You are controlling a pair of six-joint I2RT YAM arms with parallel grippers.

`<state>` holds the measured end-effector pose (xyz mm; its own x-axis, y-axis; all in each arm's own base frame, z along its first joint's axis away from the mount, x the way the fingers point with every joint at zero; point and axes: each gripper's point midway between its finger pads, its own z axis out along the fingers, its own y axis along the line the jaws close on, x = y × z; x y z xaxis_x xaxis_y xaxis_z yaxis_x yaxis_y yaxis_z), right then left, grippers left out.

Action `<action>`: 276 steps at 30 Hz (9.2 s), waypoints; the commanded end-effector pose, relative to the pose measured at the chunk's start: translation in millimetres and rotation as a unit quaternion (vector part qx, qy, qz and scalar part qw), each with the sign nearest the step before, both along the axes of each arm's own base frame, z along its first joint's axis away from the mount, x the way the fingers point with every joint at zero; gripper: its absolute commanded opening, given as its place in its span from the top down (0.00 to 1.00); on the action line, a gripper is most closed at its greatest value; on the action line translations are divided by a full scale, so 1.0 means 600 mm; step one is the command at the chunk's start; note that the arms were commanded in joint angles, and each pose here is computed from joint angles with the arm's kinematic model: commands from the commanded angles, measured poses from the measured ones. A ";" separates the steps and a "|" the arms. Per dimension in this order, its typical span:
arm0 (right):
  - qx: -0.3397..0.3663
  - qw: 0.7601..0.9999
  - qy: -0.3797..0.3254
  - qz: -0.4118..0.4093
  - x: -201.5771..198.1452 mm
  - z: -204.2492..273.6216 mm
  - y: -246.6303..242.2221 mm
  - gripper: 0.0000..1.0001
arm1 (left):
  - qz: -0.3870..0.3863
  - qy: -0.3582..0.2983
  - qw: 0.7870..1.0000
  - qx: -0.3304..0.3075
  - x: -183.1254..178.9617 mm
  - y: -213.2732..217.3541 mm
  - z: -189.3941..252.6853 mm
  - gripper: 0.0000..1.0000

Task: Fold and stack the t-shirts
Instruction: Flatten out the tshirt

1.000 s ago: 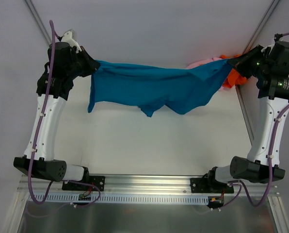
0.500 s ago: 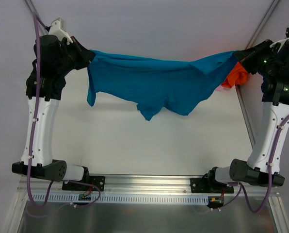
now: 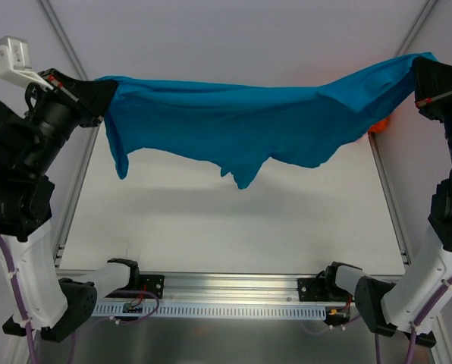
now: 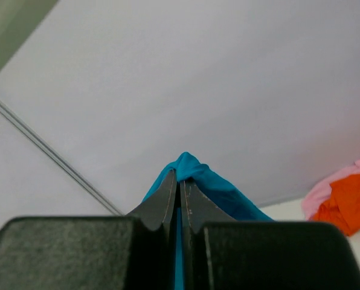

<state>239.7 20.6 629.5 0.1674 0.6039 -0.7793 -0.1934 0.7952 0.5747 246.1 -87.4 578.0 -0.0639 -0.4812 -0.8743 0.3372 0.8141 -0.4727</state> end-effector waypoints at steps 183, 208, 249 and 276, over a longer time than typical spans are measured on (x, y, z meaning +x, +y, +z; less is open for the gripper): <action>-0.054 0.637 0.763 0.091 -0.036 -0.941 0.086 0.01 | -0.178 0.263 0.947 0.037 0.105 -0.143 -0.471 0.01; -0.047 0.714 0.679 0.166 0.308 -0.902 0.164 0.00 | -0.178 0.386 0.904 -0.045 0.305 -0.187 -0.764 0.01; -0.005 0.662 0.731 0.166 0.088 -1.027 0.154 0.01 | -0.057 0.602 0.796 0.038 0.036 -0.082 -0.977 0.01; 0.072 0.774 0.587 0.227 0.498 -0.875 0.236 0.04 | -0.142 0.321 0.936 -0.005 0.215 -0.151 -0.544 0.01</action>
<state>549.7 155.8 137.7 -0.8449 0.4463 -0.2949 0.1951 0.7704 0.6070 384.6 -172.9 227.0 -0.7097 -0.3946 -0.5835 0.1228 0.7464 -0.6541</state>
